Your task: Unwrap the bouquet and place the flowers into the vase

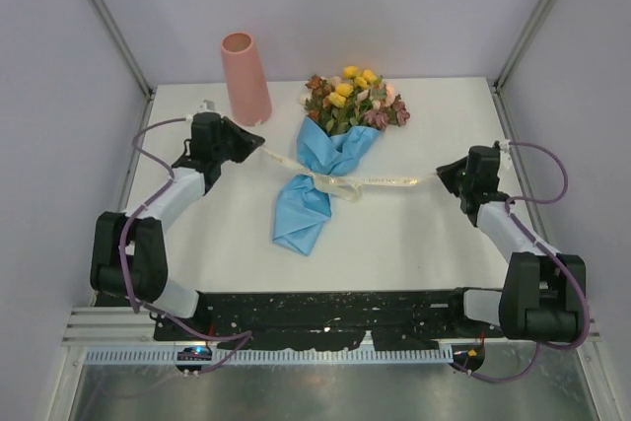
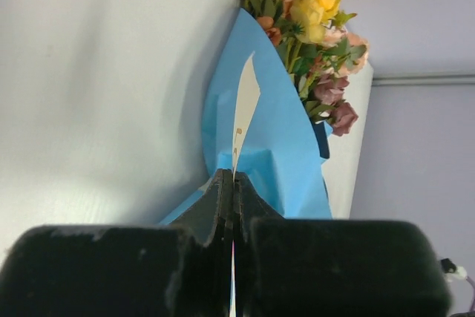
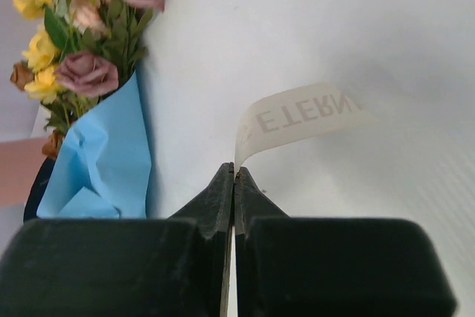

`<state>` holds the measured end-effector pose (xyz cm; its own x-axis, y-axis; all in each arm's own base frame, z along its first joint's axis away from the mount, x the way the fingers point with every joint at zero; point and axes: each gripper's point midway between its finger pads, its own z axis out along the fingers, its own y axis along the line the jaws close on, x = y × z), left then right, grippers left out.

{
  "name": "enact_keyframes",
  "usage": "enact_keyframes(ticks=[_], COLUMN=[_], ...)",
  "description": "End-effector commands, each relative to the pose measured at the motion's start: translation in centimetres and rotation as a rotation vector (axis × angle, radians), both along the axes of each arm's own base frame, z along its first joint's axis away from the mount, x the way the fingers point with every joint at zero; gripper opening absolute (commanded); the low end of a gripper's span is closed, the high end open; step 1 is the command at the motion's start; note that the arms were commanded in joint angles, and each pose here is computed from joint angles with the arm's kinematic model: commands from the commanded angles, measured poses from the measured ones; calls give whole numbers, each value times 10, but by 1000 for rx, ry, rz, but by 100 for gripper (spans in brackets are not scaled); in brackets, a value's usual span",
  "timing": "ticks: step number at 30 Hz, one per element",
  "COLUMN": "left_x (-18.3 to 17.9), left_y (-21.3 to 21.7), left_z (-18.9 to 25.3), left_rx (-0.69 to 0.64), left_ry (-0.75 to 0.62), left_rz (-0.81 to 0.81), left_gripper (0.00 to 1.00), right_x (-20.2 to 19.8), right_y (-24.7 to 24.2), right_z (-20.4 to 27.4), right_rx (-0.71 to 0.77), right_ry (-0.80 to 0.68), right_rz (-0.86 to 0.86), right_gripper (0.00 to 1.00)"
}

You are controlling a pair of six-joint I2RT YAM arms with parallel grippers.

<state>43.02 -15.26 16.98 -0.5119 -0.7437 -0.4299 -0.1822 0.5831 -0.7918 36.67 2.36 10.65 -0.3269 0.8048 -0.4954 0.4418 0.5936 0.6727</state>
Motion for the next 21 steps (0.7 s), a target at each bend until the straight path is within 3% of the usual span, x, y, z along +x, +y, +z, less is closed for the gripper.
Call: enact_keyframes(ticks=[1,6,12,21], left_x=[-11,-24,-34,-53], left_y=[22,65,134,194], left_z=[39,45,60,107], left_rx=[82,293,339,453], left_ry=[-51,-12,43,36], left_rz=[-89,0,175,338], left_gripper=[0,0,0,0], right_x=[1,1,-3,-8], right_y=[-54,-80,-100,-120], right_z=[28,30,32,58], right_rx=[-146,-155,-183,-262], right_ry=[-22,-16,-9,-33], right_rz=[-182,-258,-308,-370], right_gripper=[5,5,5,5])
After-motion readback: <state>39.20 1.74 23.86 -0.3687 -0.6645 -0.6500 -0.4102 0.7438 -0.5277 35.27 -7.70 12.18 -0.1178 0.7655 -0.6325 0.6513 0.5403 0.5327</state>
